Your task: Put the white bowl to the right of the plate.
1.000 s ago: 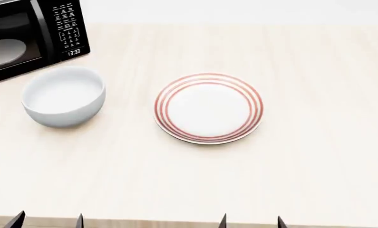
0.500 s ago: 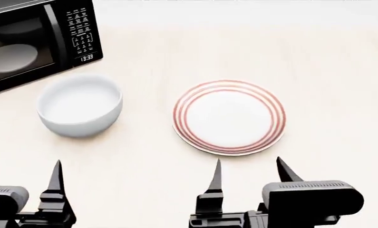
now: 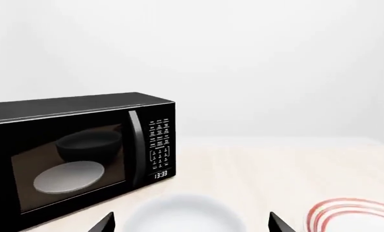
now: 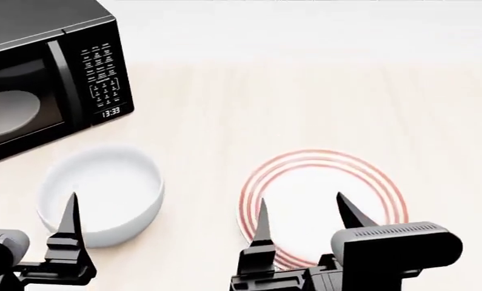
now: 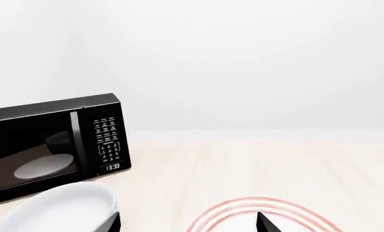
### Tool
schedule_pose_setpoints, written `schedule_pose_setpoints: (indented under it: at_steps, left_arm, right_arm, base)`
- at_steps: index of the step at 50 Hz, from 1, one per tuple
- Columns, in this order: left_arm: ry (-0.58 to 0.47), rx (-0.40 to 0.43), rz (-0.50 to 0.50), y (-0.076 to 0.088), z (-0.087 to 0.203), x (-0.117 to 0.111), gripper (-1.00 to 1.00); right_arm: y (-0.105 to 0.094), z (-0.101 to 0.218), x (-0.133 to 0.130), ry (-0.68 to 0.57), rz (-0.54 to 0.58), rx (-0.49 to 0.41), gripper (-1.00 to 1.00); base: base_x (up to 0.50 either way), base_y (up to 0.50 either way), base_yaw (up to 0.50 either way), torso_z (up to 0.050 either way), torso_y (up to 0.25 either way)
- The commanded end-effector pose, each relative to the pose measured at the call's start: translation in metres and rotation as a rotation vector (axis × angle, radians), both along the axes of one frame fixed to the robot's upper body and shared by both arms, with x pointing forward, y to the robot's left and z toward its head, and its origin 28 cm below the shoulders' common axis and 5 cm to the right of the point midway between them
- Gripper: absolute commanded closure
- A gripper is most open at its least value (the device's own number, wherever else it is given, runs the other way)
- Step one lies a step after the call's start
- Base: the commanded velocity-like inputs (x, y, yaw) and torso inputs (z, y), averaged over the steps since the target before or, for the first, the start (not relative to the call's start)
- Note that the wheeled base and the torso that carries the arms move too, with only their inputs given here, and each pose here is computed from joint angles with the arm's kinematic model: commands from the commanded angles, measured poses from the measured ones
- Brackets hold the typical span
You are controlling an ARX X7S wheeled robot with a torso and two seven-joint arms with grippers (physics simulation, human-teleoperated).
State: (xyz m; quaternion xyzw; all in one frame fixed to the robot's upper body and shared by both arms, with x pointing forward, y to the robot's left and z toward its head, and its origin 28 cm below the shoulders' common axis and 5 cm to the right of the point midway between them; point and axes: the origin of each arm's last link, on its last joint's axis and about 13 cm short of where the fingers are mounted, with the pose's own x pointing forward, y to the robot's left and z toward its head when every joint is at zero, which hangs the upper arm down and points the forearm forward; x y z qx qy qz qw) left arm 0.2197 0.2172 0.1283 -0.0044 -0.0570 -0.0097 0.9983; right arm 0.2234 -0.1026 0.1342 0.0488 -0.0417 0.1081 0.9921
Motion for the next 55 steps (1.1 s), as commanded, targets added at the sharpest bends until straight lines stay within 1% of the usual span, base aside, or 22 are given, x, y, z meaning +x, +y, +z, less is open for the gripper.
schedule_pose_setpoints:
  at_steps: [1,23,26,29,30,31,32,33,34,36,37,39,40,41,45,46,48,49,51,52,54,55]
  left_arm:
    - [-0.007,-0.001,-0.005,-0.001,0.002,-0.001,-1.00]
    - [-0.013,-0.001,-0.003,-0.001,0.002,-0.001,-1.00]
    - [-0.010,0.000,0.000,0.000,0.002,0.000,-1.00]
    - [-0.010,-0.002,0.004,0.000,0.002,0.001,-1.00]
    - [-0.010,-0.004,0.004,0.000,0.003,0.000,-1.00]
    - [-0.011,-0.004,0.004,0.001,0.003,0.000,-1.00]
    - [-0.011,-0.003,0.005,0.001,0.003,0.000,-1.00]
    - [-0.011,-0.003,0.006,0.001,0.003,0.000,-1.00]
    - [-0.012,-0.002,0.007,0.001,0.003,0.000,-1.00]
    - [-0.013,-0.002,0.014,0.002,0.003,0.000,-1.00]
    - [-0.013,-0.003,0.020,0.004,0.003,0.000,-1.00]
    - [-0.014,-0.004,0.030,0.005,0.003,0.001,-1.00]
    - [-0.012,-0.006,0.038,0.007,0.002,0.001,-1.00]
    - [-0.013,0.001,0.051,0.008,0.001,0.001,-1.00]
    - [-0.010,0.002,0.094,0.016,-0.002,0.001,-1.00]
    - [-0.009,-0.001,0.114,0.020,-0.002,0.001,-1.00]
    - [-0.019,0.009,0.159,0.025,-0.002,0.001,-1.00]
    - [-0.018,-0.001,0.159,0.028,-0.003,0.001,-1.00]
    - [-0.005,-0.013,0.180,0.033,-0.004,-0.001,-1.00]
    - [-0.014,-0.003,0.232,0.037,-0.004,-0.002,-1.00]
    - [-0.011,-0.001,0.265,0.041,-0.003,-0.004,-1.00]
    - [-0.012,0.024,0.318,0.045,-0.002,-0.005,-1.00]
  right_arm:
    - [0.001,-0.001,-0.001,0.004,0.021,0.000,-1.00]
    - [0.003,0.001,-0.001,-0.028,0.011,-0.021,-1.00]
    - [0.003,0.002,0.003,0.032,-0.020,-0.036,-1.00]
    - [0.003,0.006,0.005,0.044,-0.039,-0.033,-1.00]
    - [0.003,0.008,0.008,0.088,-0.112,-0.065,-1.00]
    - [0.004,0.010,0.009,0.105,-0.153,-0.066,-1.00]
    - [0.005,0.012,0.011,0.137,-0.201,-0.104,-1.00]
    - [0.006,0.015,0.012,0.180,-0.217,-0.139,-1.00]
    - [0.007,0.019,0.013,0.191,-0.223,-0.145,-1.00]
    - [0.006,0.030,0.011,0.181,-0.195,-0.126,-1.00]
    - [0.005,0.036,0.009,0.147,-0.165,-0.129,-1.00]
    - [0.005,0.044,0.009,0.160,-0.146,-0.119,-1.00]
    - [0.004,0.053,0.010,0.133,-0.096,-0.101,-1.00]
    - [0.004,0.056,0.010,0.136,-0.096,-0.102,-1.00]
    - [0.004,0.072,0.008,0.092,-0.011,-0.126,-1.00]
    - [0.005,0.077,0.007,0.101,0.034,-0.128,-1.00]
    - [0.006,0.084,0.007,0.151,0.088,-0.098,-1.00]
    - [0.006,0.086,0.009,0.154,0.101,-0.087,-1.00]
    - [0.007,0.092,0.011,0.086,0.067,-0.108,-1.00]
    - [0.008,0.093,0.013,0.101,0.075,-0.107,-1.00]
    - [0.008,0.096,0.015,0.118,0.128,-0.086,-1.00]
    - [0.009,0.098,0.018,0.133,0.152,-0.086,-1.00]
  base:
    - [0.50,-0.09,0.00,0.000,0.000]
    - [0.50,-0.09,0.00,0.000,0.001]
    - [0.34,0.00,0.00,0.000,0.000]
    - [0.00,0.00,0.00,0.000,0.000]
    - [0.00,0.00,0.00,0.000,0.000]
    - [0.00,0.00,0.00,0.000,0.000]
    - [0.00,0.00,0.00,0.000,0.000]
    - [0.00,0.00,0.00,0.000,0.000]
    - [0.00,0.00,0.00,0.000,0.000]
    - [0.00,0.00,0.00,0.000,0.000]
    - [0.00,0.00,0.00,0.000,0.000]
    - [0.00,0.00,0.00,0.000,0.000]
    - [0.00,0.00,0.00,0.000,0.000]
    - [0.00,0.00,0.00,0.000,0.000]
    - [0.00,0.00,0.00,0.000,0.000]
    - [0.00,0.00,0.00,0.000,0.000]
    - [0.00,0.00,0.00,0.000,0.000]
    - [0.00,0.00,0.00,0.000,0.000]
    - [0.00,0.00,0.00,0.000,0.000]
    - [0.00,0.00,0.00,0.000,0.000]
    - [0.00,0.00,0.00,0.000,0.000]
    - [0.00,0.00,0.00,0.000,0.000]
